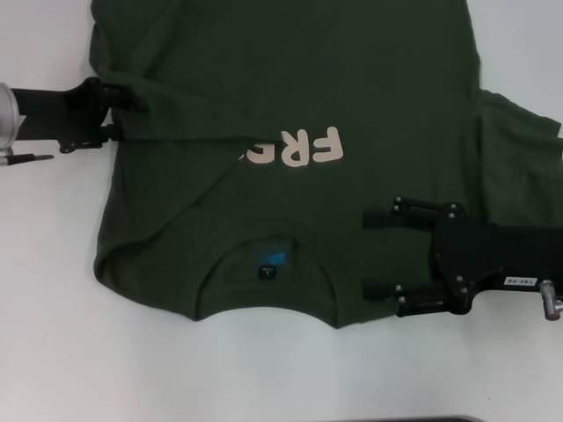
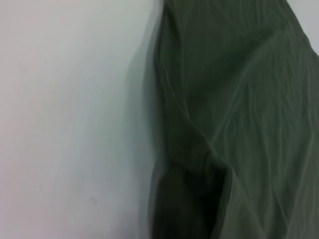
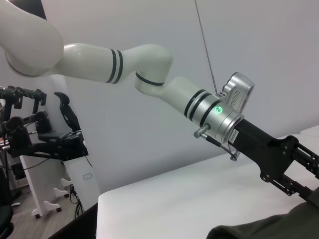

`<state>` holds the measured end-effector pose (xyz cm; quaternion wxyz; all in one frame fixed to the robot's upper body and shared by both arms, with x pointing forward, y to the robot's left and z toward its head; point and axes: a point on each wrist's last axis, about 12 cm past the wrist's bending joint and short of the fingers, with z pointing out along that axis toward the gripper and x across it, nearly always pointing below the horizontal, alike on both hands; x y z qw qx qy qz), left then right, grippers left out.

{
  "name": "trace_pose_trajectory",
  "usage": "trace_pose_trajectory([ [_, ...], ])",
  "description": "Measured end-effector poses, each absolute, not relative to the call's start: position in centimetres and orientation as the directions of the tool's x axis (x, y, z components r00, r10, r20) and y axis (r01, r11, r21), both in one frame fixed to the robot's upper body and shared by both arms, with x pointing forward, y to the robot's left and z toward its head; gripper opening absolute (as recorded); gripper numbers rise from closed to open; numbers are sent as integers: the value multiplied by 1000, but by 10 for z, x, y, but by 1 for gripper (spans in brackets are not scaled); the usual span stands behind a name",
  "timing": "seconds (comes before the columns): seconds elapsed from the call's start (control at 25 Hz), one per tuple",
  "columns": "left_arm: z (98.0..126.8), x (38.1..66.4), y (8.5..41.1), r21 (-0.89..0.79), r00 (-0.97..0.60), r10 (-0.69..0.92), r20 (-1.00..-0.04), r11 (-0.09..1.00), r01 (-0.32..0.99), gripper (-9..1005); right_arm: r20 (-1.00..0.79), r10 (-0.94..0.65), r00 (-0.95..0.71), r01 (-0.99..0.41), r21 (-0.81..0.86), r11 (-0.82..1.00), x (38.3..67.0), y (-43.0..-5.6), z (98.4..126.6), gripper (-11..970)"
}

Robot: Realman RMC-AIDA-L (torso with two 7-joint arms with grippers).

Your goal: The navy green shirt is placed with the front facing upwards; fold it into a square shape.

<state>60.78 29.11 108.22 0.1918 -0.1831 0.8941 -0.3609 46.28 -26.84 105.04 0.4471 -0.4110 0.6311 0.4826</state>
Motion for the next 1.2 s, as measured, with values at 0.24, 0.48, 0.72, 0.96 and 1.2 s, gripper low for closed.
trace_pose_trajectory([
  [0.24,1086,612,280,-724,-868,-448,-215,669,-166,592,-962,-89,-259,-951,238,198,463,-268,1050,908],
  [0.48,1087,618,266,-730,-869,-439,-230,669,-144,591,-961,-89,-260,-950,239,199,462,-268,1050,908],
  [0.72,1097,622,256,-788,-854,-462,-239,607,-107,590,-962,-90,-259,-950,237,201,462,-269,1049,908],
  [0.96,1128,620,263,-917,-831,-486,-272,393,70,590,-961,-90,-260,-950,238,202,462,-269,1049,908],
  [1.2,1118,612,284,-889,-846,-485,-223,457,-28,589,-961,-89,-262,-949,240,203,463,-269,1050,908],
])
